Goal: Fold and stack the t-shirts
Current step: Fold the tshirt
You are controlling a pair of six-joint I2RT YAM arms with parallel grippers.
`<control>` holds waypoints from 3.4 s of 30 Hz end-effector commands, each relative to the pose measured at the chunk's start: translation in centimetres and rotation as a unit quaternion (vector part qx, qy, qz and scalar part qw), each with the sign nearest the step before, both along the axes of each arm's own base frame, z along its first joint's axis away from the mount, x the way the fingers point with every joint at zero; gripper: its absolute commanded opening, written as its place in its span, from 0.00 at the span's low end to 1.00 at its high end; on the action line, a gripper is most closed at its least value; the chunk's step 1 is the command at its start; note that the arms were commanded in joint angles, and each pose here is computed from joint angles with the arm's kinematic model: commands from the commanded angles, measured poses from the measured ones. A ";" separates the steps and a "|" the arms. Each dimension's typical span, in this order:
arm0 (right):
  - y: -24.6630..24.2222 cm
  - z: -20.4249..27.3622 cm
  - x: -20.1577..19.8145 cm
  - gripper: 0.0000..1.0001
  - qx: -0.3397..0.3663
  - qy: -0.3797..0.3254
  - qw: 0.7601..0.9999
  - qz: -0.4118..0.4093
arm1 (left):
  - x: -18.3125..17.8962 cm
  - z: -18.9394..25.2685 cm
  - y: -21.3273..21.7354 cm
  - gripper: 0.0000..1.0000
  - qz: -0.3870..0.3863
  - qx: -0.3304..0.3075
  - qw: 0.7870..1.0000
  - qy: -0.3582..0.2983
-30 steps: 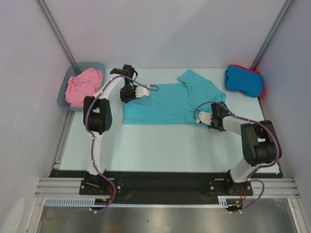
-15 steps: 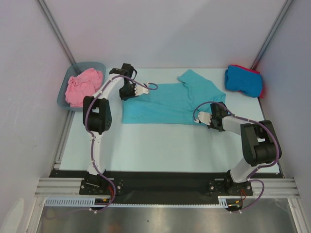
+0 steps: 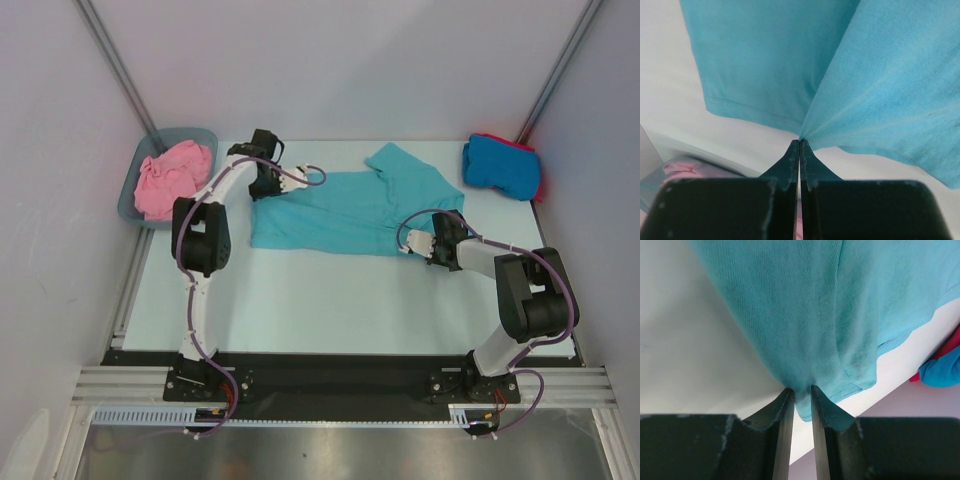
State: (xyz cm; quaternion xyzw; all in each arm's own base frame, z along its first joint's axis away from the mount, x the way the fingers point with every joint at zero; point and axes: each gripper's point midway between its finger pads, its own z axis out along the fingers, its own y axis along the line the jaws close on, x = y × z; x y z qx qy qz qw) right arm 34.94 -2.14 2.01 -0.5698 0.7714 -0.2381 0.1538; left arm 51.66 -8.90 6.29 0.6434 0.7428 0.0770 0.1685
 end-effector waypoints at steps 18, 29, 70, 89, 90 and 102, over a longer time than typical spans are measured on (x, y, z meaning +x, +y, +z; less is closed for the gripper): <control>1.1 -1.6 -0.9 0.26 0.021 0.027 0.999 0.009 | 0.2 -1.3 0.6 0.29 -0.016 0.062 0.998 -0.021; 1.1 -1.5 -1.0 0.26 0.022 0.026 0.999 0.006 | -3.6 3.4 1.4 0.93 -0.019 0.011 0.998 -0.052; 1.3 -1.7 -0.3 0.26 0.019 0.025 0.999 0.009 | -13.1 -2.1 -1.6 0.69 -0.085 -0.037 0.985 0.145; 1.2 -1.6 -0.3 0.26 0.018 0.026 0.999 0.008 | -12.4 -2.8 -1.0 0.00 -0.087 -0.016 0.986 0.141; 1.2 -1.7 -0.3 0.26 0.018 0.027 0.999 0.007 | -12.5 -2.8 -0.9 0.00 -0.088 -0.014 0.986 0.142; 1.3 -1.8 0.1 0.25 0.018 0.025 0.999 0.010 | -13.5 -3.0 -0.7 0.00 -0.078 -0.012 0.983 0.166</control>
